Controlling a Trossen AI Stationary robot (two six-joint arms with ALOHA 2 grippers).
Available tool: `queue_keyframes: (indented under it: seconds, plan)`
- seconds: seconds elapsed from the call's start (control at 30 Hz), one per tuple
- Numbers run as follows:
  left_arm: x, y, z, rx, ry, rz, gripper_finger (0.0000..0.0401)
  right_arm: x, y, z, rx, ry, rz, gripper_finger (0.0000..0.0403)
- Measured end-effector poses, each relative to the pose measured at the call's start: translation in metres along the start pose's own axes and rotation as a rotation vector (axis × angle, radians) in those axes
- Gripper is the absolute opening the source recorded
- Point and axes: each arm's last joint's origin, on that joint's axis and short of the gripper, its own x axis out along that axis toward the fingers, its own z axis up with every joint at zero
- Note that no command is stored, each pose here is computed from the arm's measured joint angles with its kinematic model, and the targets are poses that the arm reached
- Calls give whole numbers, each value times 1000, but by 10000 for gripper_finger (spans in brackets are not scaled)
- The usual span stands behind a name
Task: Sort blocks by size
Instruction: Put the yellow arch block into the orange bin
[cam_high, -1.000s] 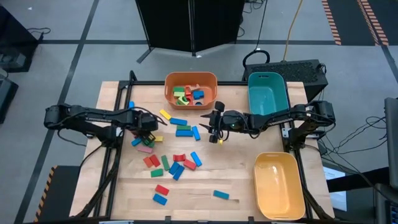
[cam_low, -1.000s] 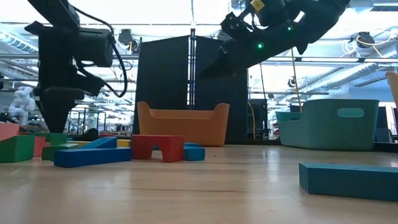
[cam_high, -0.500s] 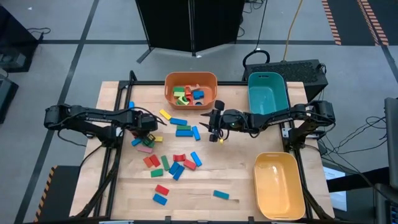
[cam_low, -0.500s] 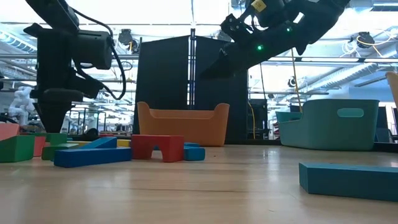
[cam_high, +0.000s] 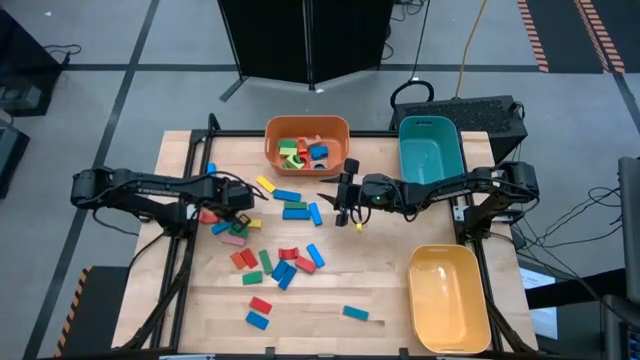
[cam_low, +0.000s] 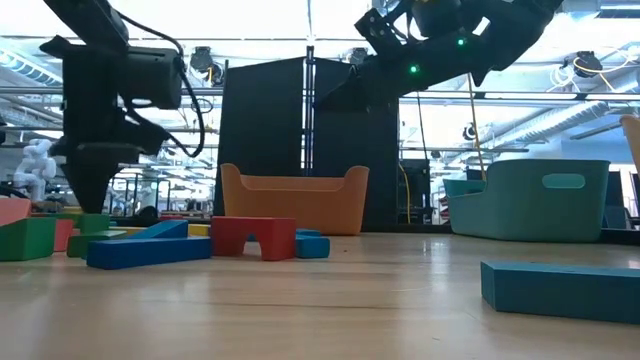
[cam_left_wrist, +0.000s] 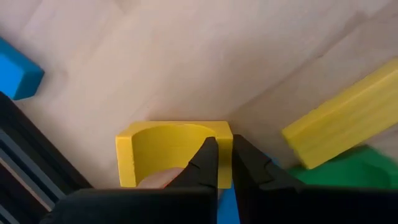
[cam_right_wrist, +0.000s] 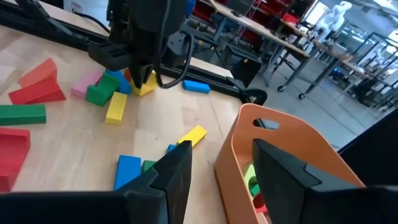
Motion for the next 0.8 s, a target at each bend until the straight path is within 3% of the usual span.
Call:
queue_keyframes:
  seconds: [0.4, 0.8]
  plan:
    - [-50, -16, 36, 34, -198, -127, 14, 1, -4, -1, -25, 4, -12, 157]
    - [-98, -10, 83, 81, -476, -262, 13, 1, -4, -1, -24, 1, -13, 157]
